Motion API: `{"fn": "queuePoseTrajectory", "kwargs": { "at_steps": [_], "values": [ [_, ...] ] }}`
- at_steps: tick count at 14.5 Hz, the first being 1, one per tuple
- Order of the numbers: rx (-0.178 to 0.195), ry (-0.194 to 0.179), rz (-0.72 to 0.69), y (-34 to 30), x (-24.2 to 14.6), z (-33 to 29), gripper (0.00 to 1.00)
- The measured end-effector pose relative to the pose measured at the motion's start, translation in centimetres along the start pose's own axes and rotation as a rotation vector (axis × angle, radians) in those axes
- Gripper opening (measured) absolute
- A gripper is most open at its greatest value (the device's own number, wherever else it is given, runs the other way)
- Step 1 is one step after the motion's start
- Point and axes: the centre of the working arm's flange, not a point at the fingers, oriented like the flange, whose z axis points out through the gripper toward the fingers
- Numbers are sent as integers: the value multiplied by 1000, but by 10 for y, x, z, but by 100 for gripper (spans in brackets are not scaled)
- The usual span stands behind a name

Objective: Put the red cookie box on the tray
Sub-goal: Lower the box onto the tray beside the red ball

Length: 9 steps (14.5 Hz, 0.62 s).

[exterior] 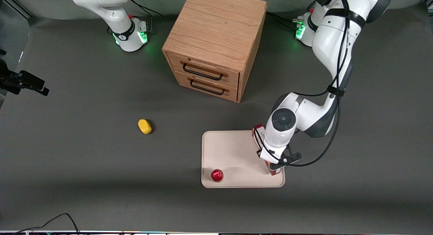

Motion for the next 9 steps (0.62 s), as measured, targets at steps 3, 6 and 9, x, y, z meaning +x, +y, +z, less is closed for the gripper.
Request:
{"fn": "queuePoseTrajectory", "kwargs": {
  "at_steps": [3,6,9],
  "values": [
    [-20,9,10,2,-1,9,13],
    [-39,16,16,3,-2,19,18],
    [-37,13,17,2,-3,22,52]
  ]
}}
